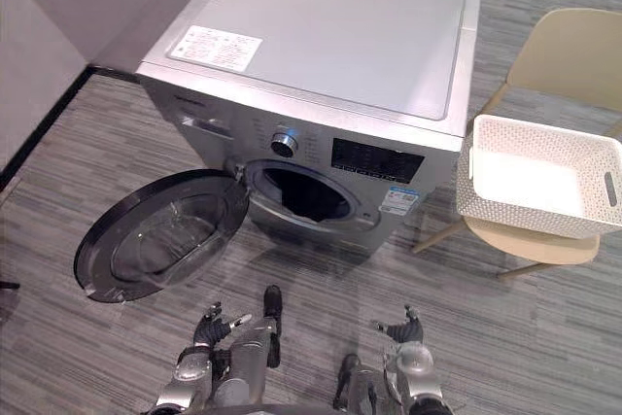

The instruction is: Pick up the laundry basket with both hands and put the clothes into the washing machine.

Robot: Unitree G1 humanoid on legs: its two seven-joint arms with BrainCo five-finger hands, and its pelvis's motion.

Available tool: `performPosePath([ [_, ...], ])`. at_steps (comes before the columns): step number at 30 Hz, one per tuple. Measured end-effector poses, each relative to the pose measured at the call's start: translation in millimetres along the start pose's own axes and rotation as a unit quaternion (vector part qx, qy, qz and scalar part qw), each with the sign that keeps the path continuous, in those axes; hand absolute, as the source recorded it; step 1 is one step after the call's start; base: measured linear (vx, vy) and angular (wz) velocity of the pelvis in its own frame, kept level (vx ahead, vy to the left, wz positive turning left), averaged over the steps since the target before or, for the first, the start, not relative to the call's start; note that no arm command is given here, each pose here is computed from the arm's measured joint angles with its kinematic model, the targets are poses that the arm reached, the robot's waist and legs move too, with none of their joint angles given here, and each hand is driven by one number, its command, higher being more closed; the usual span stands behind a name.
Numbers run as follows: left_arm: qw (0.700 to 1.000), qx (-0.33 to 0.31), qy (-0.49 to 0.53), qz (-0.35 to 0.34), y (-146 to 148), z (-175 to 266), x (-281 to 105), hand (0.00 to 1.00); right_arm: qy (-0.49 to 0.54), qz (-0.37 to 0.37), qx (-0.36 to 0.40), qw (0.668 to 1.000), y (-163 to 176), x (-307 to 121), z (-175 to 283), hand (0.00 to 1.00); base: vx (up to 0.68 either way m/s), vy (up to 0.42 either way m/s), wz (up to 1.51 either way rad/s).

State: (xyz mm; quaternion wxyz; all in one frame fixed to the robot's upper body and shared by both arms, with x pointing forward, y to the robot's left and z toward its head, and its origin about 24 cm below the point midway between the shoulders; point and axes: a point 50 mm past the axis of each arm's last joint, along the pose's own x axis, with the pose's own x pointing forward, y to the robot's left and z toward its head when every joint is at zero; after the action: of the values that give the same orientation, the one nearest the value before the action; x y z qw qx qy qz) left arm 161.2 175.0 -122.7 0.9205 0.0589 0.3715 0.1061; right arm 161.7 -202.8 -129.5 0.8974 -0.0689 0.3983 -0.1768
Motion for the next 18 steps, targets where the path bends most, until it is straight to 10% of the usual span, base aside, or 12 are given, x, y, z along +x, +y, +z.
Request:
performPosePath([
  [8,0.998,0.030,-0.040,-0.023,-8.0,18.9,1.6,0.00,0.021,-0.014,0.005,1.000,-5.8,-3.5,-13.6,0.00,-0.11,0.160,0.22],
  [18,0.930,0.003,-0.366,0.034,20.1,170.6,-25.0,0.00,0.038,-0.023,0.015,0.999,-9.1,-8.0,-26.0,0.00,0.04,0.117,0.22],
])
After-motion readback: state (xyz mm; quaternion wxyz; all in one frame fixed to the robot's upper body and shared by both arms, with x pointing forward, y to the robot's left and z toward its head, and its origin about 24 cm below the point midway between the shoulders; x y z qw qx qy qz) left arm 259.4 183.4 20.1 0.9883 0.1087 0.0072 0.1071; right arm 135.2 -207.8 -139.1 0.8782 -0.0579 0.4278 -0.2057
